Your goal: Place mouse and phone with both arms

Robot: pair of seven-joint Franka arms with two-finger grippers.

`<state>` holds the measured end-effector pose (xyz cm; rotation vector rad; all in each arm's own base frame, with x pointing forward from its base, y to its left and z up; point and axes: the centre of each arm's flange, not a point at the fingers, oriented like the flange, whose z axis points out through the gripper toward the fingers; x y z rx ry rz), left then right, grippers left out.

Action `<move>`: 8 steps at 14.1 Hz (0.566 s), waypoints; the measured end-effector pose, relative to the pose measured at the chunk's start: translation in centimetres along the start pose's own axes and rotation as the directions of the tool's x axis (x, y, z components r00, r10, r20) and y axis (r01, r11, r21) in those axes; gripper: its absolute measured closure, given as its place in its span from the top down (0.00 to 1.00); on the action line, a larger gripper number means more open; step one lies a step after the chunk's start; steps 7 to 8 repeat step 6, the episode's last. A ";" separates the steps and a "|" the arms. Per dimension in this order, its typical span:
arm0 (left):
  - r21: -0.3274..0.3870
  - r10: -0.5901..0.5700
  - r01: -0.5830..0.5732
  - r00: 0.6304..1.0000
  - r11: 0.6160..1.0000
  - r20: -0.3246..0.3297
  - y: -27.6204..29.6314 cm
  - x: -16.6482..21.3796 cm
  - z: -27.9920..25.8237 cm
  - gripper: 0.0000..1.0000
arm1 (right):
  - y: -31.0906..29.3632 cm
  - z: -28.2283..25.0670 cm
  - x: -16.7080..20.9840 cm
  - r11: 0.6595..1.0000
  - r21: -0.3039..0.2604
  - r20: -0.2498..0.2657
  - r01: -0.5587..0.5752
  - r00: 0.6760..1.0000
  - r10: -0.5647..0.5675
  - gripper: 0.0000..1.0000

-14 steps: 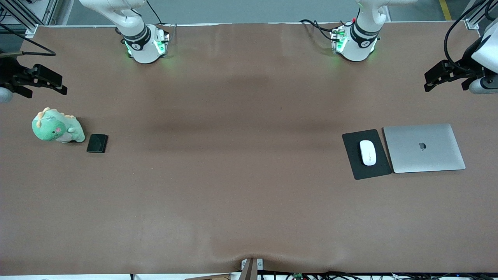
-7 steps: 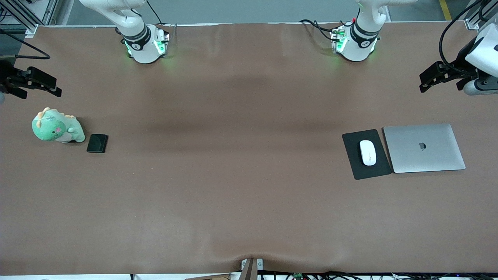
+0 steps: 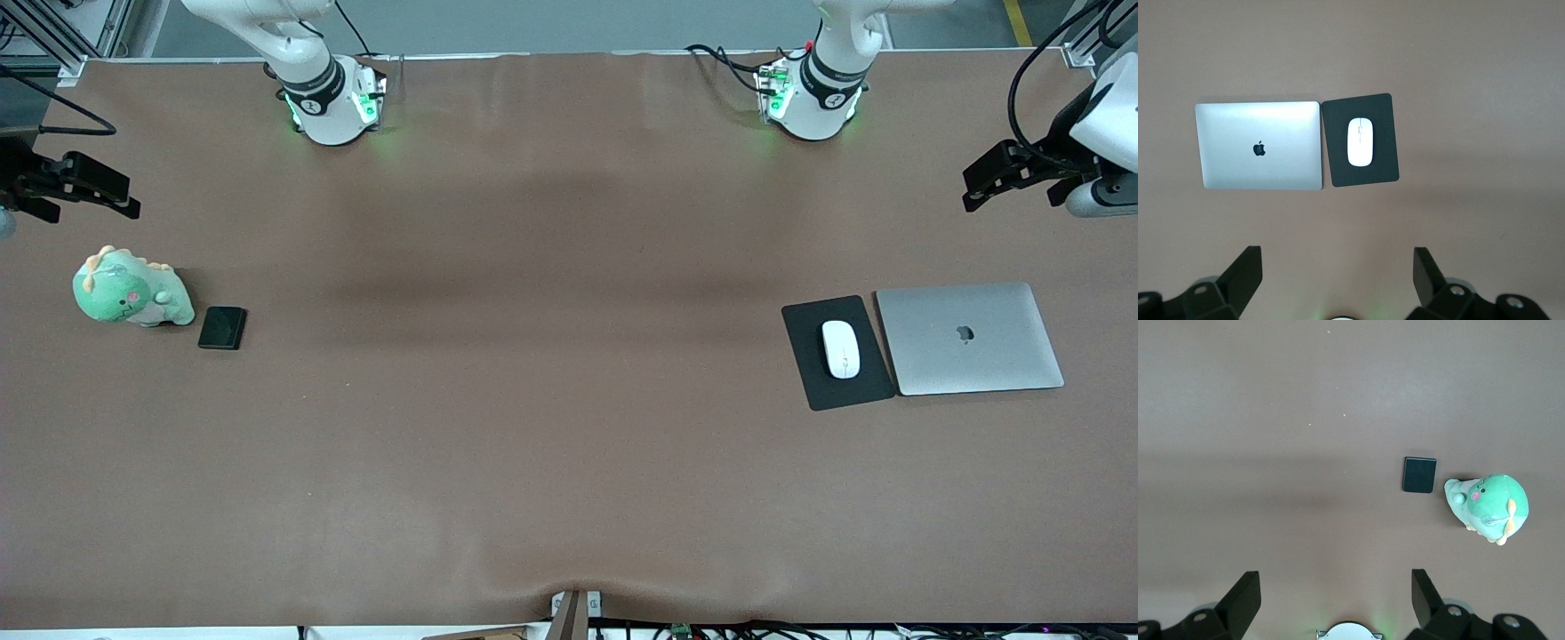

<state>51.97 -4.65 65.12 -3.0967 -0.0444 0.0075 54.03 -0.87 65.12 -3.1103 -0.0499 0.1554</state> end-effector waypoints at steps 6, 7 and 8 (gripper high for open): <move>-0.001 -0.005 0.005 1.000 1.000 -0.005 -0.2 0.0 -0.2 1.00 | 0.2 0.0 0.0 1.000 -0.004 -0.001 -0.003 1.000 0.003 1.00; -0.001 -0.005 0.005 1.000 1.000 -0.005 -0.2 0.0 -0.2 1.00 | 0.2 0.0 0.0 1.000 -0.004 -0.001 -0.003 1.000 0.003 1.00; -0.001 -0.005 0.005 1.000 1.000 -0.005 -0.2 0.0 -0.2 1.00 | 0.2 0.0 0.0 1.000 -0.004 -0.001 -0.003 1.000 0.003 1.00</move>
